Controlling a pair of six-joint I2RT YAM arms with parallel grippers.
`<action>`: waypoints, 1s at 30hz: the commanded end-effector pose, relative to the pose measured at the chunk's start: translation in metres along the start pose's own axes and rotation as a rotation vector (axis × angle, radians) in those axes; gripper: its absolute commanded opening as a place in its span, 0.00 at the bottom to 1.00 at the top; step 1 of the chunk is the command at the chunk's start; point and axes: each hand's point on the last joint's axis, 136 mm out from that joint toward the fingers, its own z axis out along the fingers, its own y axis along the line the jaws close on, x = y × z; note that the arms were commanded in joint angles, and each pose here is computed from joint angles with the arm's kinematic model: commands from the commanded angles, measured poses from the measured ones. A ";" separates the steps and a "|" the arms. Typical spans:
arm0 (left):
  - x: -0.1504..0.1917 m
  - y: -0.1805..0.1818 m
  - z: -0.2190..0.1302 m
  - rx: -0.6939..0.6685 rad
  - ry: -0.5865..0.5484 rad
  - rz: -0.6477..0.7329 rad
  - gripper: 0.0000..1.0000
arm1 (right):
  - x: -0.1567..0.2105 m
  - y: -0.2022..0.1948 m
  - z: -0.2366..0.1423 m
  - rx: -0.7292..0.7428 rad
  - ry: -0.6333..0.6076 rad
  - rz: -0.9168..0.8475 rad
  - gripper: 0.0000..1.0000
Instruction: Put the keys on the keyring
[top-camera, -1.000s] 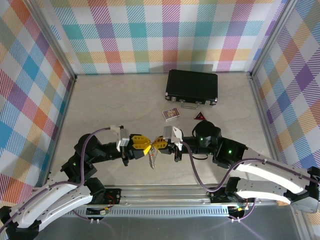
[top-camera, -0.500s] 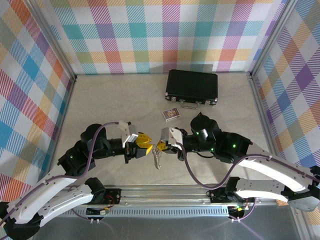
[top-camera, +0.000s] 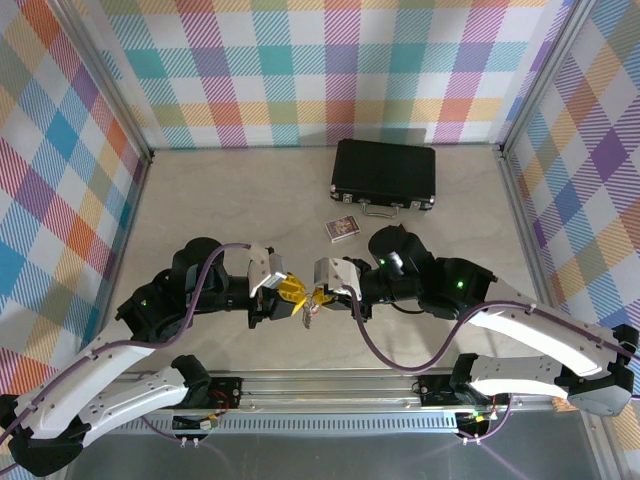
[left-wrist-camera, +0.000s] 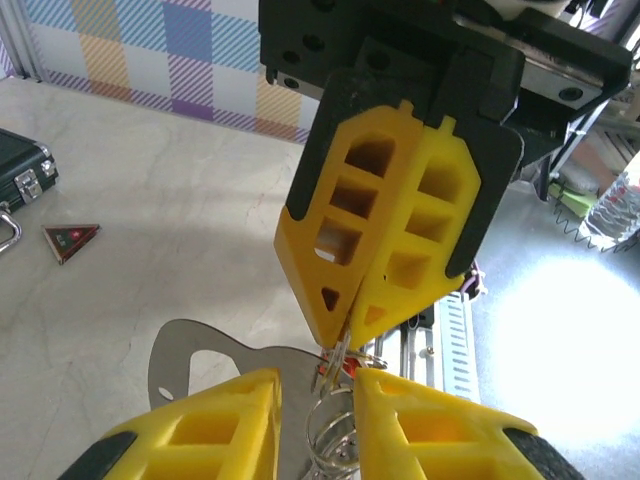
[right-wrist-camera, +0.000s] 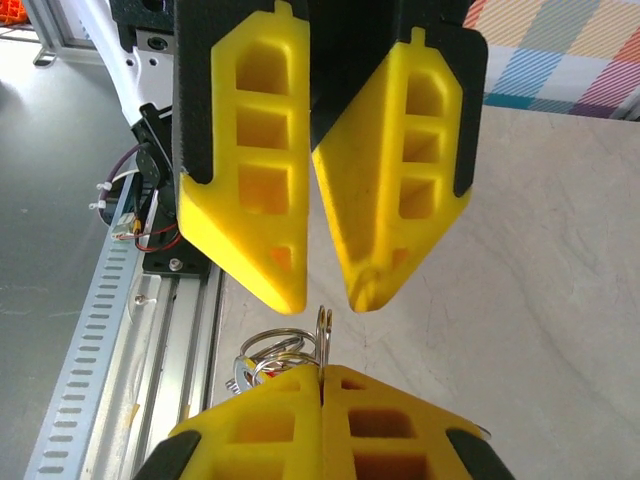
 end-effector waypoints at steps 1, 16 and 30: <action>-0.004 -0.009 -0.003 0.034 0.009 0.039 0.25 | -0.021 0.001 -0.009 -0.017 -0.058 -0.037 0.00; -0.011 -0.009 0.004 0.061 -0.018 0.040 0.10 | -0.021 0.005 -0.003 -0.049 -0.063 -0.034 0.00; -0.037 -0.021 -0.005 0.101 -0.227 0.040 0.00 | -0.034 0.001 -0.010 0.002 -0.187 -0.007 0.18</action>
